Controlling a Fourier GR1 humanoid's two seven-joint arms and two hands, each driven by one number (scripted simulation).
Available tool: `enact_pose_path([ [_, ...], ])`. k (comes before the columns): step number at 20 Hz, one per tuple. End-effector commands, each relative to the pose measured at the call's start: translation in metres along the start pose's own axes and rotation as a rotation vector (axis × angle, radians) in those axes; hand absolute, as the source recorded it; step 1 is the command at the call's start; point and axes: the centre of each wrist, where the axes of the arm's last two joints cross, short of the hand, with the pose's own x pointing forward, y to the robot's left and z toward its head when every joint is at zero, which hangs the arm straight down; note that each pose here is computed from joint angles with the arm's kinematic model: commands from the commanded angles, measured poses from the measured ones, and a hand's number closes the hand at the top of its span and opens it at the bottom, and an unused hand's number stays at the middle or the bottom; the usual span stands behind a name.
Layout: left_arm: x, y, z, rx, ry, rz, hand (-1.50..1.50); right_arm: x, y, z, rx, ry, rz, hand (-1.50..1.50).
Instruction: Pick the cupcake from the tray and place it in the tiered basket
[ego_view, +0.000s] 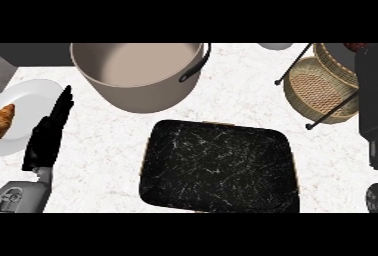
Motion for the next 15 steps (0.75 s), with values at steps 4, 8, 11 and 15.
enact_pose_path([
  [4,-0.009,0.007,0.004,0.034,0.043,-0.009,0.00,-0.002,-0.030,0.022,0.010,0.280,-0.147,-1.50],
  [8,-0.009,0.020,0.006,0.033,0.045,0.001,0.00,-0.022,-0.046,0.039,0.034,0.293,-0.172,-1.50],
  [11,-0.006,0.009,0.005,0.024,0.039,0.000,0.00,-0.041,-0.057,0.057,0.021,0.282,-0.191,-1.50],
  [15,-0.011,-0.005,0.011,0.027,0.040,0.013,0.00,-0.067,-0.088,0.060,-0.002,0.234,-0.274,-1.50],
])
